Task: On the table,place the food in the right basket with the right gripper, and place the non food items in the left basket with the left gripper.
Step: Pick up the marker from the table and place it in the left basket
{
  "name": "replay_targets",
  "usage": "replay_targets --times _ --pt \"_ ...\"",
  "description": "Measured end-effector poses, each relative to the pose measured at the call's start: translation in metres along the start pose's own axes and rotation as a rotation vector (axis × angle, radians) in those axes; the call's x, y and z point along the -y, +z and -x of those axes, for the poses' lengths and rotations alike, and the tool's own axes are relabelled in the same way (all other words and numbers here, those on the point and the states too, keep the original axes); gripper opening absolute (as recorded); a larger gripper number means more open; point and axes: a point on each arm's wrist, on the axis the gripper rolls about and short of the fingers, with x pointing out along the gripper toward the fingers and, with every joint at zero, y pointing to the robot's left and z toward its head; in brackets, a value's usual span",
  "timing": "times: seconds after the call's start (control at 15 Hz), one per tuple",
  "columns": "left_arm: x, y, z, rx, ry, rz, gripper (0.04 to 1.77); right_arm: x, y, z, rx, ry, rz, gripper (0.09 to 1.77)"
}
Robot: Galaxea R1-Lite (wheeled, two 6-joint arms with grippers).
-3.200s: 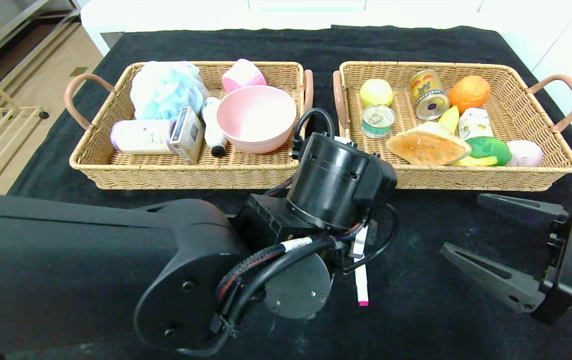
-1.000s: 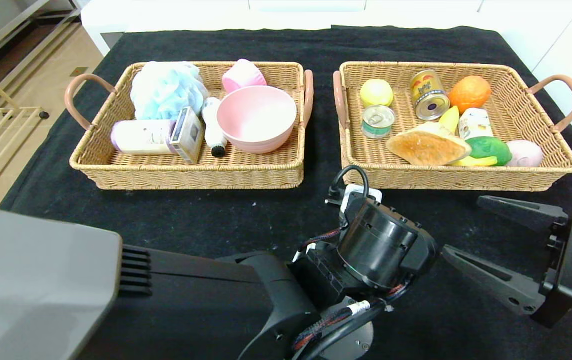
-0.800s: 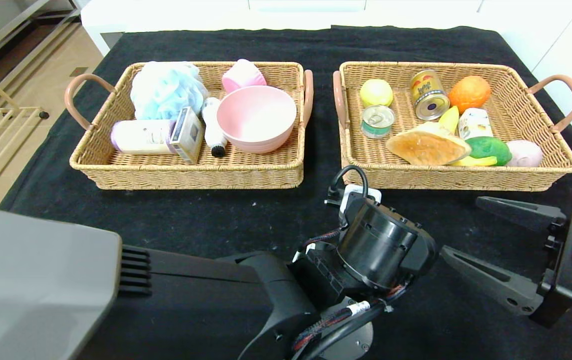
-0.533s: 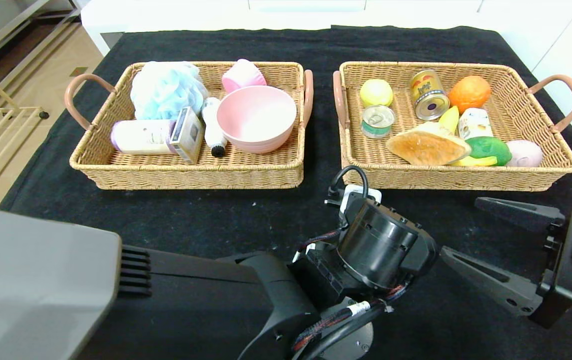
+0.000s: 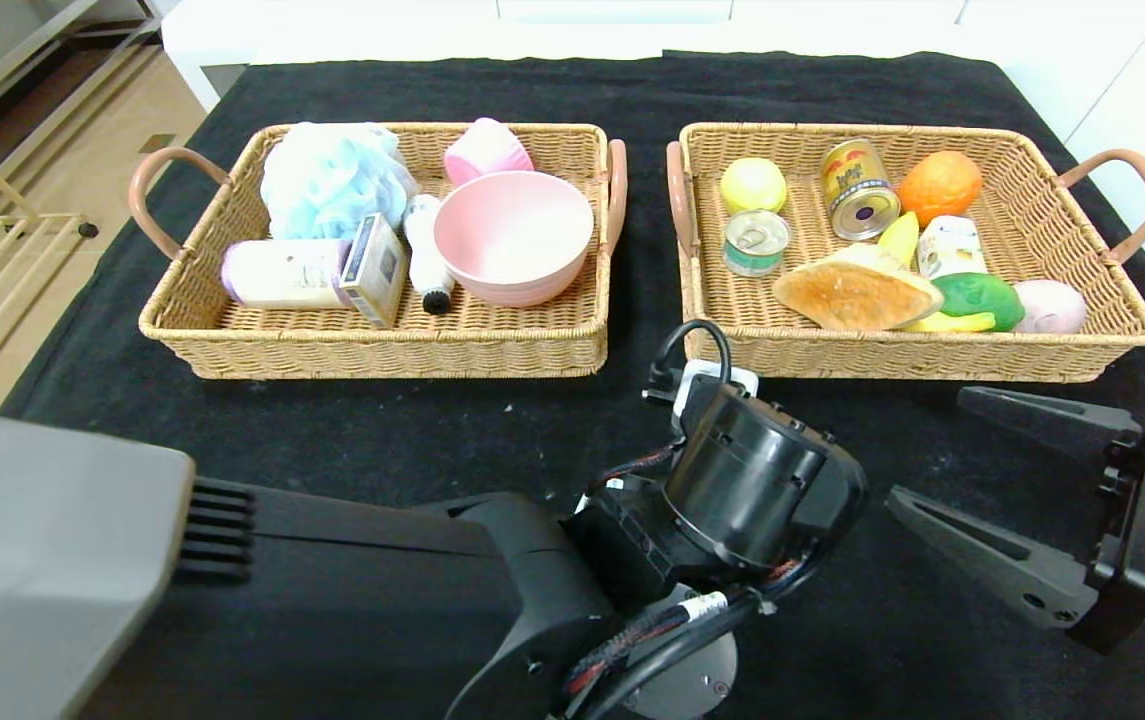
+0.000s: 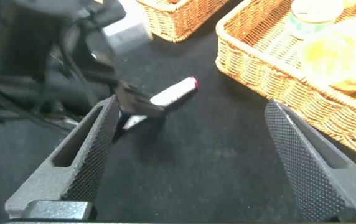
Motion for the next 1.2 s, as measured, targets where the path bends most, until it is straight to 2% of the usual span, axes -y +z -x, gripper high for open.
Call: replay_targets --times 0.2,0.33,0.47,0.87,1.2 --pt "-0.013 0.017 0.016 0.039 -0.012 -0.025 0.23 0.000 0.001 0.001 0.005 0.000 0.001 1.71" --pt "-0.027 0.033 0.031 0.082 -0.015 -0.031 0.23 -0.001 0.000 0.001 0.002 0.005 0.002 1.71" --pt "-0.040 0.044 0.046 0.095 -0.011 -0.035 0.23 -0.002 -0.001 0.001 -0.002 0.008 0.001 1.71" --pt "-0.092 0.068 0.064 0.111 0.064 -0.027 0.23 -0.002 -0.003 0.000 -0.012 0.012 -0.001 1.71" --pt "-0.150 0.100 0.059 0.172 0.143 -0.023 0.23 -0.003 -0.006 -0.002 -0.025 0.016 -0.006 1.71"
